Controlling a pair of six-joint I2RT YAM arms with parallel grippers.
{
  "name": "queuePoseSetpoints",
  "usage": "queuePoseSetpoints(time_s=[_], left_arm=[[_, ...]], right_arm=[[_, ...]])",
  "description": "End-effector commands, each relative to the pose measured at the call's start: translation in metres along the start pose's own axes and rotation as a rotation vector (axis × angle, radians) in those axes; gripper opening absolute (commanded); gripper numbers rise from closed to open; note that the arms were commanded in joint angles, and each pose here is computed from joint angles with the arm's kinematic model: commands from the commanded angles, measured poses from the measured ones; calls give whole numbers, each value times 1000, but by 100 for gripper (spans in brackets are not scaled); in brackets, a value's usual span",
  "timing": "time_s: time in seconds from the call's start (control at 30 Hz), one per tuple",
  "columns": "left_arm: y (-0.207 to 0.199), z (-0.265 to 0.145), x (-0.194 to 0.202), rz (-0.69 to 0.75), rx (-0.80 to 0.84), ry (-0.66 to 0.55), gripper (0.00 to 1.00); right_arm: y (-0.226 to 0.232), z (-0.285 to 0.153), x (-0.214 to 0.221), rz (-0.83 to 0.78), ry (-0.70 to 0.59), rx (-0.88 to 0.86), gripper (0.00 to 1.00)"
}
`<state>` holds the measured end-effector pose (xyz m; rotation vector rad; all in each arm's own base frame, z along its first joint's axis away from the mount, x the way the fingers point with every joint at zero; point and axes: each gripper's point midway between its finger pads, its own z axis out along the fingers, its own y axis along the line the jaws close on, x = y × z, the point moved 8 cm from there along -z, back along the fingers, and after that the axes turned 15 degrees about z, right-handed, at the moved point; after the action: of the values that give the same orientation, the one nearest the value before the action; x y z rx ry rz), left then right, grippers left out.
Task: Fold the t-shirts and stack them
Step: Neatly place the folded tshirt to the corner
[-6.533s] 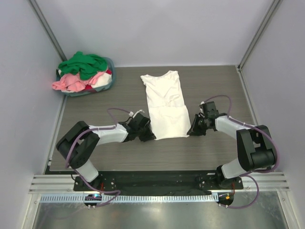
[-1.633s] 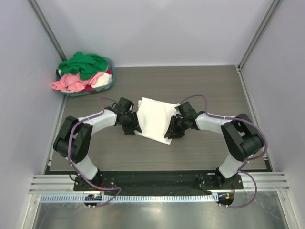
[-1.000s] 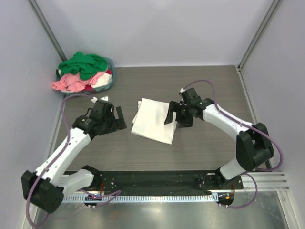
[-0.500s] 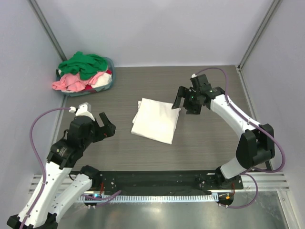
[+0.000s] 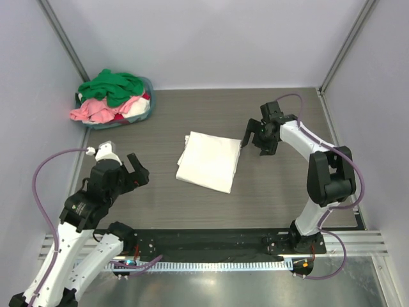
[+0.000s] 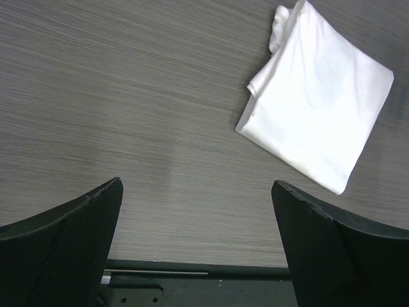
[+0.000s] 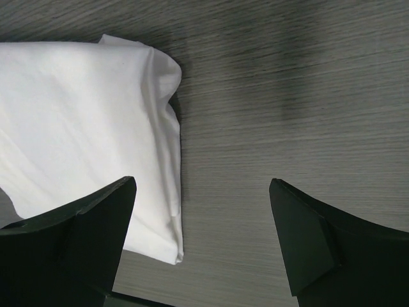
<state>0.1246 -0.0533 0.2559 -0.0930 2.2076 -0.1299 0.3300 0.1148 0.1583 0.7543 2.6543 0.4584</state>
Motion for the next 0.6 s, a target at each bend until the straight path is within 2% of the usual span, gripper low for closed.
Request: queuePoseSetpoints(time_s=[0.0,0.23,0.5,0.57], left_arm=[[7,-8,-9,-48,-38,-81,100],[9,-6,-10,-67,-42,-82,100],[10,-1,-10,-70,-52,-58,100],[10,0,-10,-75,-54,-57,100]], right_arm=[[7,11,-5,-12,-6,-54,91],[1,46,9,2,88,-101,89],[1,70,22,6,164,-146,73],[4,74,25,-1,174,-164,64]])
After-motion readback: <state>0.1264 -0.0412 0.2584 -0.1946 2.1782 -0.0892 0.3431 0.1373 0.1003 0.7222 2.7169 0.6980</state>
